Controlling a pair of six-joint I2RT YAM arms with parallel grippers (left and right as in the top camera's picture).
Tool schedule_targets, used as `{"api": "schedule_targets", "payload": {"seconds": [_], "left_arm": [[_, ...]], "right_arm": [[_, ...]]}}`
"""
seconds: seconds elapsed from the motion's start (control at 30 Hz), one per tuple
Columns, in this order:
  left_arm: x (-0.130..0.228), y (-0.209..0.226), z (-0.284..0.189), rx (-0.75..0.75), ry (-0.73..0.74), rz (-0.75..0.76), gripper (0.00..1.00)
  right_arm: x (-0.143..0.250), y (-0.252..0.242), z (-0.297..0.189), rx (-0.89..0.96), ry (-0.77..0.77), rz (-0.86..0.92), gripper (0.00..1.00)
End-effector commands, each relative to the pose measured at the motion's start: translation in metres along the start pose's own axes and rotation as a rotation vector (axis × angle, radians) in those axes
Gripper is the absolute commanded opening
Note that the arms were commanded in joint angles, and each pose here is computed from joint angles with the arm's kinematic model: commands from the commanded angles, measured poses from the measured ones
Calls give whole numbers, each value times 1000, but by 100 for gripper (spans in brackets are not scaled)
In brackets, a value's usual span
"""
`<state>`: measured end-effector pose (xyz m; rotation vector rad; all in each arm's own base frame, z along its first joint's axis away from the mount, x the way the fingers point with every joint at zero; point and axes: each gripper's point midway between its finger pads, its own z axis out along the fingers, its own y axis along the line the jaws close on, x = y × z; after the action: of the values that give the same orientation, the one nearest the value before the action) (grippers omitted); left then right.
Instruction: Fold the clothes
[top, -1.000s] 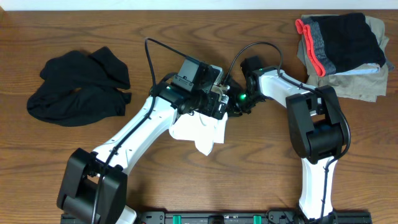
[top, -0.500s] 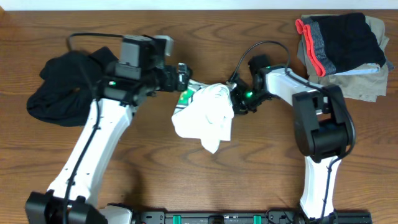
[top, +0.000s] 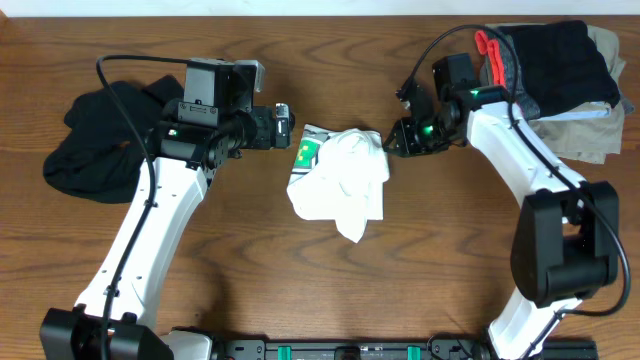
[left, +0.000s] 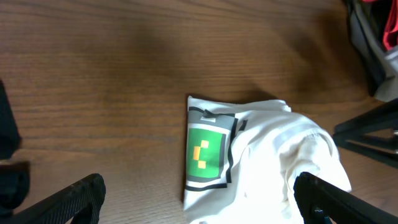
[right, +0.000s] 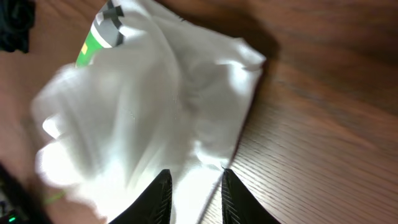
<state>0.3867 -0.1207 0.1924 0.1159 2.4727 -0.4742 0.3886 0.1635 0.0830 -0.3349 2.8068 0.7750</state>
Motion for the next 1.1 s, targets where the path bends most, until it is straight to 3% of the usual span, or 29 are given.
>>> {"api": "schedule_targets", "payload": {"seconds": [0.0,0.5,0.67,0.73,0.77,0.8,0.87,1.07], "left_arm": [[-4,9,-1,-50,-13,19,98],[-3,13,-1,-72,-6,16,98],[-1,14,-1,-77,1,15,98],[0,15,-1,-82,3,14,98],[0,15,-2,-84,4,14,98],[0,15,-2,-84,4,14,98],[0,15,-2,-84,4,14,98],[0,17,-2,-93,2,23,98]], "right_arm": [[-10,3,-15,56,-45,-38,26],[-2,30,-2,75,-14,-147,51],[5,34,0,75,10,-151,52],[8,34,0,78,25,-145,43],[11,31,0,92,34,-134,34],[14,24,-1,131,45,-107,17],[19,7,-3,229,60,-51,1],[37,-24,7,312,94,6,1]]}}
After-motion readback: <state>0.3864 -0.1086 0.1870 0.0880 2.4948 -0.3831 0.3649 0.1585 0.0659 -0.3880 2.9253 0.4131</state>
